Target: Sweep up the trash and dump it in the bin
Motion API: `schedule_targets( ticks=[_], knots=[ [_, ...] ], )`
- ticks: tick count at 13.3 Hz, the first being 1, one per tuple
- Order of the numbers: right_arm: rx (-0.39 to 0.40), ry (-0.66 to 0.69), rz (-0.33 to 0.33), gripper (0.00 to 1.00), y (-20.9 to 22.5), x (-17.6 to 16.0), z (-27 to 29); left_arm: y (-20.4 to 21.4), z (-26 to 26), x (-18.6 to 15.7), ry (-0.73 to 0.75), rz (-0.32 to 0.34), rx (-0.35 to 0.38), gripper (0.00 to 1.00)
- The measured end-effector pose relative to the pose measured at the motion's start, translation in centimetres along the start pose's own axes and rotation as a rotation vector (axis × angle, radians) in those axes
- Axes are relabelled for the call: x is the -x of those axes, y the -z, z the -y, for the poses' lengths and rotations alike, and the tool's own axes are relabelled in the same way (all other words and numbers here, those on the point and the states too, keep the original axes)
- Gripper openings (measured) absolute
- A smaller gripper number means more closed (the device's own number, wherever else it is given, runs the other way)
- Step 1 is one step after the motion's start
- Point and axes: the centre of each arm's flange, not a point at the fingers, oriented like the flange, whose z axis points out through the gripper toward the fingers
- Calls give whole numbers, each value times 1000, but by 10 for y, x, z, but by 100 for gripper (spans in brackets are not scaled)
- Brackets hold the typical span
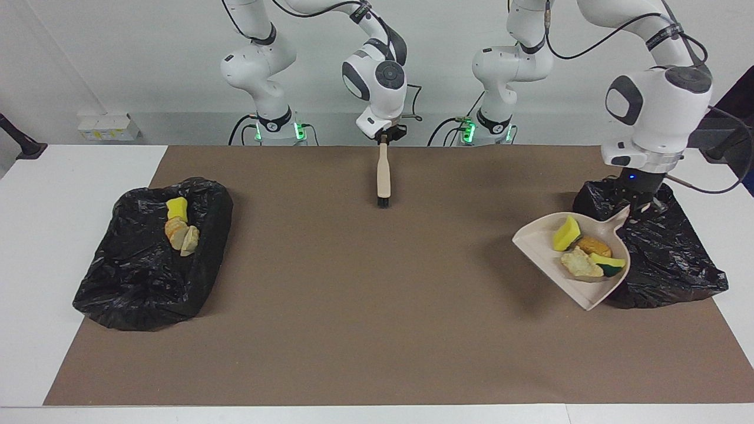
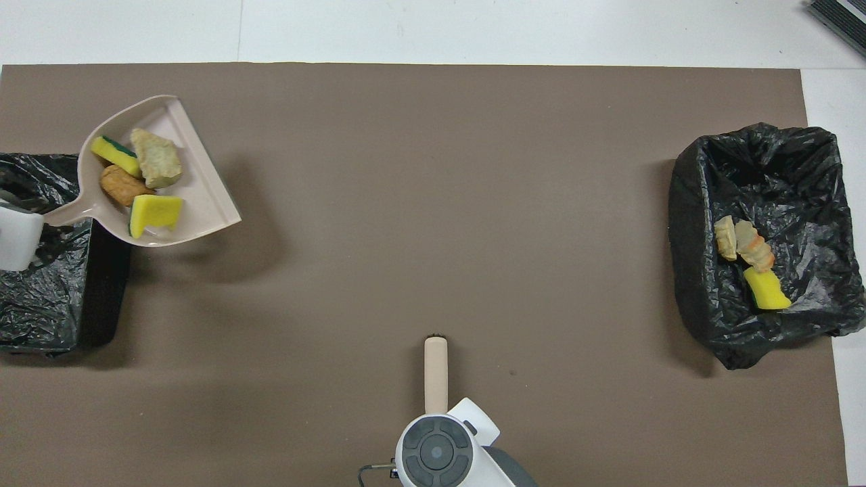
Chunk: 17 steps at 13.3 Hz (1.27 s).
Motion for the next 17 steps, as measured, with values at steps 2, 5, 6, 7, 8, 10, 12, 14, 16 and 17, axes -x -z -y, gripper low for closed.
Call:
schedule_targets(
  ticks=[2, 5, 6, 7, 8, 10, 12, 14, 16, 17],
  knots=[
    [1, 11, 0, 26, 0, 0, 0, 6, 18, 56, 65, 22, -17, 33],
    [5, 39, 3, 32, -3, 0, -1, 25, 37, 137, 29, 56, -52, 33],
    [5, 41, 3, 32, -3, 0, -2, 29, 40, 162, 36, 68, -58, 33],
    [4, 42, 3, 39, -3, 0, -2, 32, 41, 182, 39, 79, -63, 33],
    [3, 42, 1, 48, -3, -1, -2, 34, 41, 194, 35, 86, -64, 33],
    [-1, 42, -6, 74, -2, -3, -2, 37, 42, 206, 22, 104, -66, 33],
    [2, 49, -33, 96, 2, -10, -1, 38, 42, 209, -32, 176, -61, 33],
    [-3, 35, -85, 100, 19, -36, -5, 37, 43, 208, -70, 235, -53, 33],
    [-16, -16, -147, 100, 49, -80, -27, 36, 41, 209, -75, 265, -38, 33],
    [-22, -40, -181, 100, 65, -100, -41, 36, 41, 210, -84, 284, -36, 33]
  ],
)
